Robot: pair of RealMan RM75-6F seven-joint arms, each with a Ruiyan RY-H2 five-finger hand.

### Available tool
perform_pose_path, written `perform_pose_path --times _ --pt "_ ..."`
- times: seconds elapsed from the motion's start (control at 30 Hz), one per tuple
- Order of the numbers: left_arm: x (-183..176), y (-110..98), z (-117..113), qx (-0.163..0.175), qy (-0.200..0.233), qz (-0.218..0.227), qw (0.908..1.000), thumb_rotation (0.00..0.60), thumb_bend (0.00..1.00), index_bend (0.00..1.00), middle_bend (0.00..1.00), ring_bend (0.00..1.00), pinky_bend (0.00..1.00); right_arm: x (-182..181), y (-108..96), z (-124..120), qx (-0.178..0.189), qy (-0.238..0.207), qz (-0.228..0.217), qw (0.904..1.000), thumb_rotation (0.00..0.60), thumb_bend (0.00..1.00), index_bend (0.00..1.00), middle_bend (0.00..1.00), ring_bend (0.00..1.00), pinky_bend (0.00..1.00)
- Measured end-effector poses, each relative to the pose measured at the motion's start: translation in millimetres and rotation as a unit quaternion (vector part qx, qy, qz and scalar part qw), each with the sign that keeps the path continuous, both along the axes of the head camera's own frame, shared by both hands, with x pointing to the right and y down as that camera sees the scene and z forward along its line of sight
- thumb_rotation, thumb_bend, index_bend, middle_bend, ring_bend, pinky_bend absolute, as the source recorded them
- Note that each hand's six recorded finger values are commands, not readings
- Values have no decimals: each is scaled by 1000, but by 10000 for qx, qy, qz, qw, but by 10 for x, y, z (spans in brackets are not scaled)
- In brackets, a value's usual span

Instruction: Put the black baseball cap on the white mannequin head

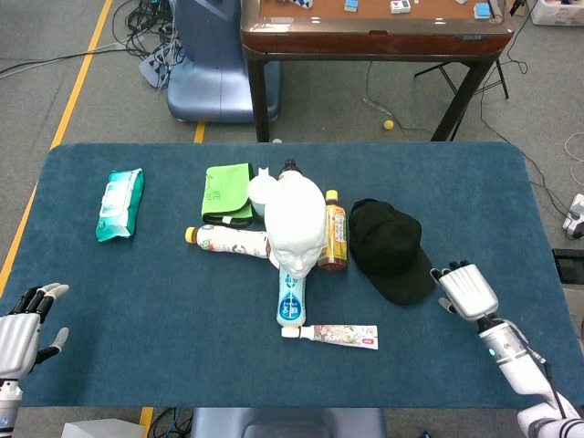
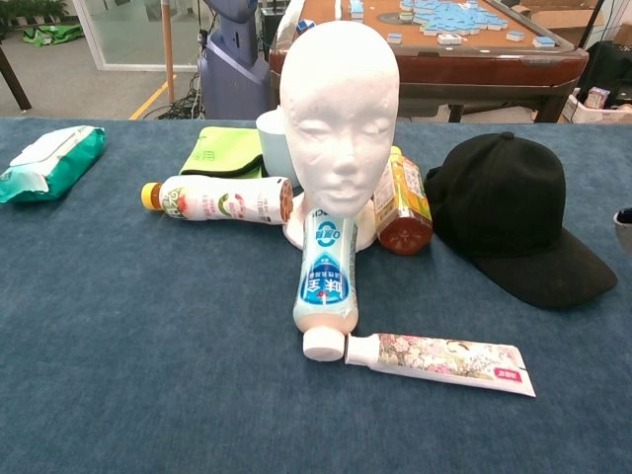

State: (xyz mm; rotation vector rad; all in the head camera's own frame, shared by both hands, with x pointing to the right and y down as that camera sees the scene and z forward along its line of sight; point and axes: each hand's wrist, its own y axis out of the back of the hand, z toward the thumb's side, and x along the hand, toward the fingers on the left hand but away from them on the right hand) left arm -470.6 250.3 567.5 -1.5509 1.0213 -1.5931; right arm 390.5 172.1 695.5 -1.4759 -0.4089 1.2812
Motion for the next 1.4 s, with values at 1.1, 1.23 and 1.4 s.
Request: perform_pose_path --times 1.1,1.23,1.4 --pt "0 10 -16 -89 154 -64 9998 600 305 236 204 148 380 -136 129 131 286 105 -550 9980 600 0 521 704 506 581" --pt "-1 10 -16 -106 169 -69 9998 600 305 246 204 148 380 -154 135 136 366 40 -590 9976 600 0 521 708 509 581" --pt "0 11 -21 -125 211 -87 9997 600 305 252 204 148 379 -180 149 157 425 -40 -631 9971 600 0 521 709 510 581"
